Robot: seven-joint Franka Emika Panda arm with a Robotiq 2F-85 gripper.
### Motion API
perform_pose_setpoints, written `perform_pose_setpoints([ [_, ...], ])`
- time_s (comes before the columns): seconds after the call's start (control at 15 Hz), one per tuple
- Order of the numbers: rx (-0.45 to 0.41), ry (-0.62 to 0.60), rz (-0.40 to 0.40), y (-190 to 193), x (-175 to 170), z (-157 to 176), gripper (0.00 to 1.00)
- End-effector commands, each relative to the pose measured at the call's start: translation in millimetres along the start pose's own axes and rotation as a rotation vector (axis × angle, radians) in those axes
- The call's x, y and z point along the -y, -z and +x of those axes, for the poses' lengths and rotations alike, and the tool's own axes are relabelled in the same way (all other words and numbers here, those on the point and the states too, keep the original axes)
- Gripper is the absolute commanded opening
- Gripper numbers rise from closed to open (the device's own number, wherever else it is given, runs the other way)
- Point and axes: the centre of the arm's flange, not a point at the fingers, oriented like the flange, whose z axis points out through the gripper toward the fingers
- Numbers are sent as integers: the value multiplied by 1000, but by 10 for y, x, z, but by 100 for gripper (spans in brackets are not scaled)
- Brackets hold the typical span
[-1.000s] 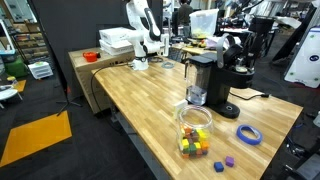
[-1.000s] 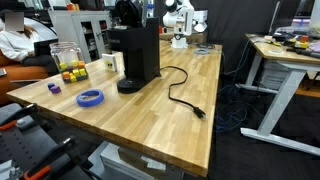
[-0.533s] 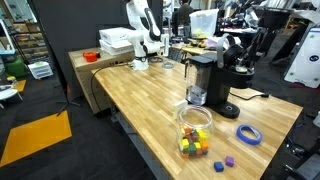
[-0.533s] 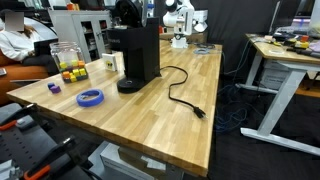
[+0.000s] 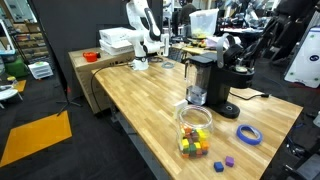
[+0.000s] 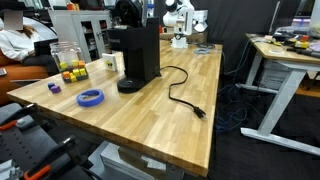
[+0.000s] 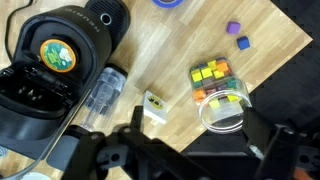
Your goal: Open the coffee maker chamber, place the coffee pod inside the chamber
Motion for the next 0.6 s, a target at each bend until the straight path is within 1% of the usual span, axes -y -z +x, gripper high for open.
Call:
perform_pose_setpoints([
  [0.0,-2,0,0,8,0,-4,100],
  [0.53,9,-8,9,-50,-38,-6,100],
])
